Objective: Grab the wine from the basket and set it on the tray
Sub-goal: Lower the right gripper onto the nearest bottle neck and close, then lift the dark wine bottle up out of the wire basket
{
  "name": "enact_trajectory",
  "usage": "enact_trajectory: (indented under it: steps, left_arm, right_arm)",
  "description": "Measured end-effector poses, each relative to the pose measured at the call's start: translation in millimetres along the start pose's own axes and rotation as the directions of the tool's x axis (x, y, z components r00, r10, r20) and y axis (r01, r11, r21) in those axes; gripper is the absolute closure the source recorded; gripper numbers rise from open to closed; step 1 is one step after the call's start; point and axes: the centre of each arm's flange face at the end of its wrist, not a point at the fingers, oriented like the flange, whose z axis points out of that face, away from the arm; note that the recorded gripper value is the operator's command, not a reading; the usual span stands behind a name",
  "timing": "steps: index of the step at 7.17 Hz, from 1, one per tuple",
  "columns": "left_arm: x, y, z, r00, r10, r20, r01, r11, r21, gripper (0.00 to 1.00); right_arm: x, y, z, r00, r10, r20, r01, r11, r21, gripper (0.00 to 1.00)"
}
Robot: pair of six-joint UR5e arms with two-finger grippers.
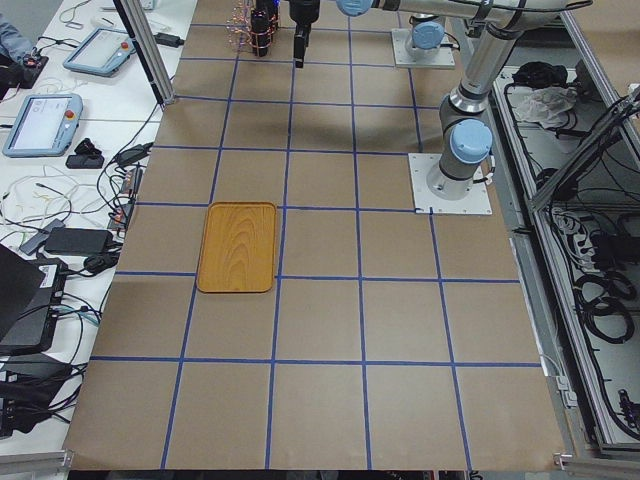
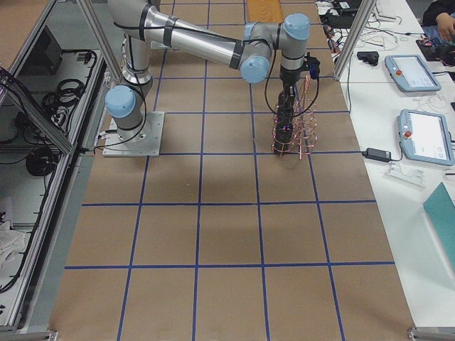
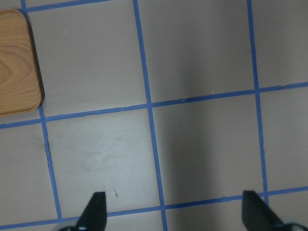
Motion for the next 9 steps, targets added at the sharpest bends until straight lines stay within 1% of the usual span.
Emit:
enact_trajectory:
  steps: [2, 3, 4, 6, 8, 9]
  left_arm:
    - [-0.2, 0.1, -0.3, 1.000, 0.001, 0.000, -0.001, 1.000, 0.001, 0.00]
    - [-0.3, 0.2, -0.6, 1.000, 0.001, 0.000, -0.001, 1.000, 0.002, 0.00]
    - [-0.3, 0.3, -0.8, 1.000, 0.002, 0.000, -0.002, 1.000, 0.002, 0.00]
    - [-0.6, 0.3, -0.8, 1.000, 0.001, 0.000, -0.001, 1.000, 0.002, 0.00]
    - [-0.6, 0.4, -0.8, 1.000, 0.001, 0.001, -0.001, 1.000, 0.002, 0.00]
    - [-0.6, 0.4, -0.8, 1.000, 0.001, 0.001, -0.001, 1.000, 0.002, 0.00]
  right_arm:
    - [-0.3, 0.9, -8.7, 1.000, -0.003, -0.004, 0.003, 1.000, 0.011, 1.00]
    - [-0.3, 0.9, -20.4, 1.000, -0.006, -0.012, 0.007, 1.000, 0.021, 1.00]
    - [-0.9, 2.6, -41.7, 1.000, -0.010, -0.021, 0.011, 1.000, 0.026, 1.00]
    - [-6.6, 18.6, -100.6, 1.000, -0.014, -0.023, 0.015, 1.000, 0.015, 1.00]
    - [-19.2, 53.9, -160.5, 1.000, -0.019, -0.024, 0.019, 1.000, 0.010, 1.00]
    - [-25.8, 70.0, -179.6, 1.000, -0.021, -0.022, 0.021, 1.000, 0.004, 1.00]
